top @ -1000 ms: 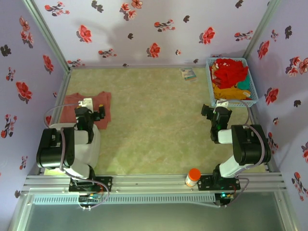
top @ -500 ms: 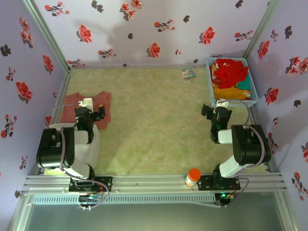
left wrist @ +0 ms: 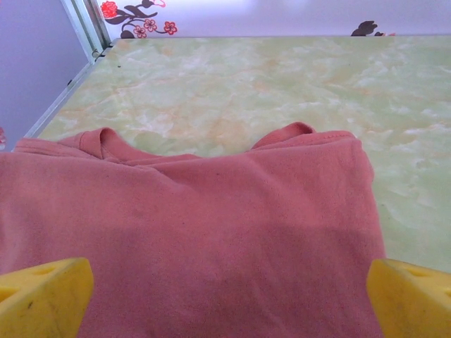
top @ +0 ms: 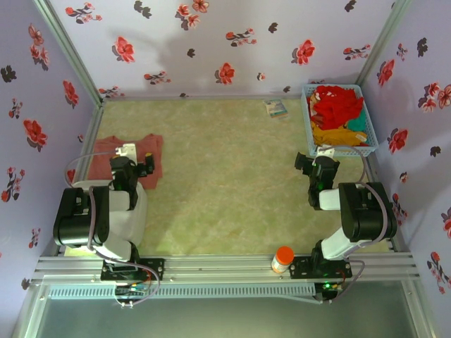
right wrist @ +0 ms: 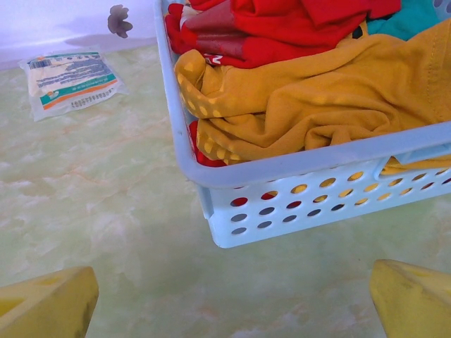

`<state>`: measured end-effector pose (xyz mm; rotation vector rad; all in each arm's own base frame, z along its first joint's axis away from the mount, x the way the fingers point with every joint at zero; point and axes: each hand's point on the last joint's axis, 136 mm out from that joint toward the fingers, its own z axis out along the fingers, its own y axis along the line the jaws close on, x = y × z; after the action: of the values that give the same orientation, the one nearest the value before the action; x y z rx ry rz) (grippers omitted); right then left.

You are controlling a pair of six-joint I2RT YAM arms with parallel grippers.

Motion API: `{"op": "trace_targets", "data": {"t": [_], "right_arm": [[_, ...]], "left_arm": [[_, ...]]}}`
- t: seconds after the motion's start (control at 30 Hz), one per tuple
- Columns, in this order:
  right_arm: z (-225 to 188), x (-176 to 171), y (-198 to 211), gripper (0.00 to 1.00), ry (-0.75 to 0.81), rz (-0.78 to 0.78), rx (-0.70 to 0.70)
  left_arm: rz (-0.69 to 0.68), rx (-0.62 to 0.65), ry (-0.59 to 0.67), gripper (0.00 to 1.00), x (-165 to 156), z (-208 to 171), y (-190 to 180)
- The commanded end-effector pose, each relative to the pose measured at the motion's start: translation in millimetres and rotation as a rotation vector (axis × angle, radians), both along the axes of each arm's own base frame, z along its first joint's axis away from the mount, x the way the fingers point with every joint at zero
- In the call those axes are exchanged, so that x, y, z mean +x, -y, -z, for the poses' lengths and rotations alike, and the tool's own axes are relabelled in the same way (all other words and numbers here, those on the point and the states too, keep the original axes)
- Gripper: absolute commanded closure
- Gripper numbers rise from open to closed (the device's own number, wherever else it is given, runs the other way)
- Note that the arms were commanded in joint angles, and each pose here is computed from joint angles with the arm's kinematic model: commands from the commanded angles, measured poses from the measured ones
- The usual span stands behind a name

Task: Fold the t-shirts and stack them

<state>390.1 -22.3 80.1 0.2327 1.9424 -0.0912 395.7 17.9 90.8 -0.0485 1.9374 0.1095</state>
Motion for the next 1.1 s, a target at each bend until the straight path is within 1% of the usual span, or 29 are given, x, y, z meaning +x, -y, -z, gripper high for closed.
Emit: {"op": "trace_targets", "data": {"t": [0.0, 0.1, 0.2, 0.23, 0.33, 0.43, 0.57, 0.63, 0.7, 0.83, 0.97, 1.03, 1.07], "right_arm": [[-15.2, 6.5, 3.6, 0.01, -0.002, 0.006, -0.016], [-28.6, 8.3, 3.3, 0.01, -0.054, 0.008, -0.010], [-41.8, 3.5, -6.0, 0.01, -0.046, -0.037, -0.006], [-46.9, 1.1, -5.1, 0.01, -0.044, -0.022, -0.002], [-63.2, -0.8, 6.2, 0.01, -0.027, 0.080, 0.058], [-86.4, 1.0, 25.2, 0.01, -0.043, 0.247, 0.139], [-108.1, 14.4, 29.5, 0.01, -0.208, 0.317, 0.173], [-118.2, 26.4, 30.8, 0.01, -0.259, 0.340, 0.180], [-123.8, 39.6, 29.5, 0.01, -0.282, 0.342, 0.186], [-126.3, 63.4, 33.7, 0.01, -0.276, 0.374, 0.265], [-113.2, 82.8, 50.7, 0.01, -0.315, 0.445, 0.305], [-102.8, 94.2, 58.1, 0.04, -0.324, 0.468, 0.312], [-96.8, 102.2, 60.1, 0.05, -0.326, 0.474, 0.316]], "left_arm": [[0.007, 0.023, 0.017, 0.00, 2.7, -8.1, 4.8], [-0.011, 0.036, -0.002, 0.00, 4.4, -12.2, 3.6], [-0.036, 0.063, -0.046, 0.00, 6.6, -18.8, 3.1], [-0.042, 0.079, -0.065, 0.00, 7.7, -23.2, 4.5], [-0.042, 0.089, -0.136, 0.00, 9.2, -33.5, 13.9], [-0.049, 0.021, -0.210, 0.01, 8.8, -40.1, 26.6], [-0.012, -0.019, -0.308, 0.04, 5.4, -55.3, 53.0], [0.040, -0.005, -0.360, 0.05, 2.3, -65.7, 72.4], [0.075, -0.006, -0.386, 0.05, -2.6, -74.6, 87.1], [0.149, -0.069, -0.395, 0.06, -15.7, -89.0, 116.0], [0.212, -0.121, -0.417, 0.07, -33.4, -94.9, 138.5], [0.242, -0.130, -0.433, 0.11, -41.6, -93.9, 145.3], [0.250, -0.137, -0.435, 0.16, -45.3, -94.5, 147.2]]}}
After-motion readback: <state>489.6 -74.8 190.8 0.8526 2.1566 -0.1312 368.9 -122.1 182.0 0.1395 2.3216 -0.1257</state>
